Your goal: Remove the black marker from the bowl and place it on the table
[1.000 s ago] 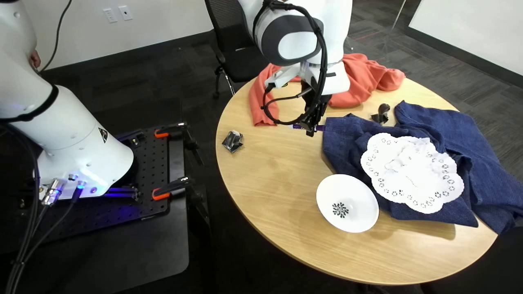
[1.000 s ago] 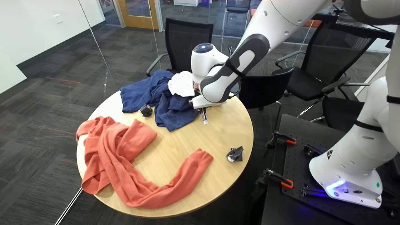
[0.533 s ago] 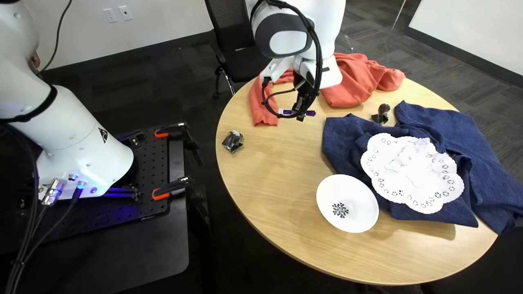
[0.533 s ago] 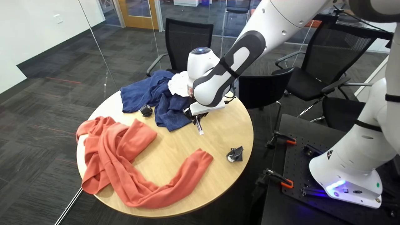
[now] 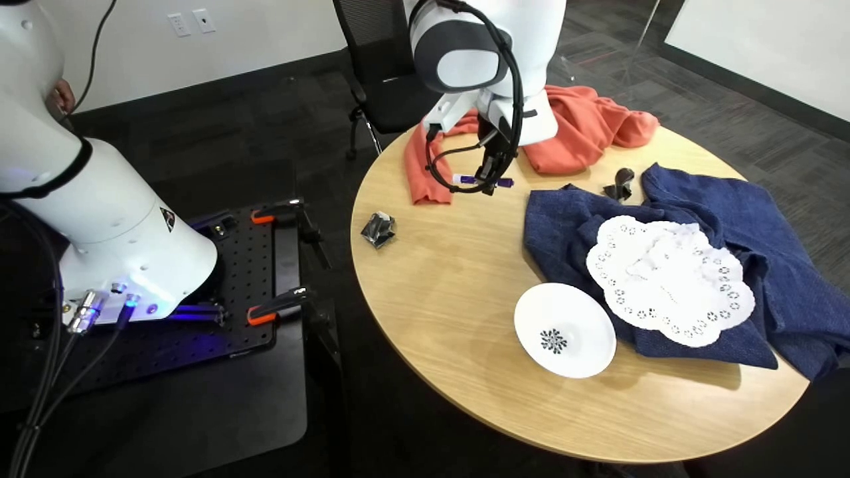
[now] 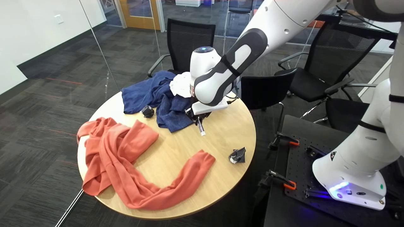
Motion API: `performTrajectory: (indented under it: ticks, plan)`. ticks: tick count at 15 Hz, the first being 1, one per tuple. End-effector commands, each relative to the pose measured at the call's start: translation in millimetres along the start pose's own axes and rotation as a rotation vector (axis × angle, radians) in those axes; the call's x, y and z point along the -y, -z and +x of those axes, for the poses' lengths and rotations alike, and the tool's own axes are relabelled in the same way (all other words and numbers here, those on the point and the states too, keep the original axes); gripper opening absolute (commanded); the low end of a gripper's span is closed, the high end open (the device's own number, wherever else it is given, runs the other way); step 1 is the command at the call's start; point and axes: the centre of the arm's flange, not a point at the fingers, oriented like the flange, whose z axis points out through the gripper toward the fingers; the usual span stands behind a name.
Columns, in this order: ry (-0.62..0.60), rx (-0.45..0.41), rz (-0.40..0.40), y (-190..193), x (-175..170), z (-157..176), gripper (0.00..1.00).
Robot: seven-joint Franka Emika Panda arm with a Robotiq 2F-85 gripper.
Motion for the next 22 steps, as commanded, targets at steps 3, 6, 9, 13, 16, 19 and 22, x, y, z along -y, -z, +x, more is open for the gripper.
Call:
performTrajectory:
  ticks: [3, 6, 9, 13, 16, 19, 22]
  plan:
    - [-0.096, 0.009, 0.113, -18, 7, 6, 0.05]
    - [-0.135, 0.02, 0.126, -31, 9, 6, 0.05]
    - [-0.163, 0.027, 0.124, -45, 10, 6, 0.05]
    - [-0.174, 0.026, 0.107, -59, 12, 6, 0.05]
    - [-0.176, 0.014, 0.095, -65, 14, 4, 0.05]
    - [-0.172, 0.002, 0.091, -68, 16, 1, 0.11]
    - [-0.169, -0.006, 0.09, -67, 17, -2, 0.52]
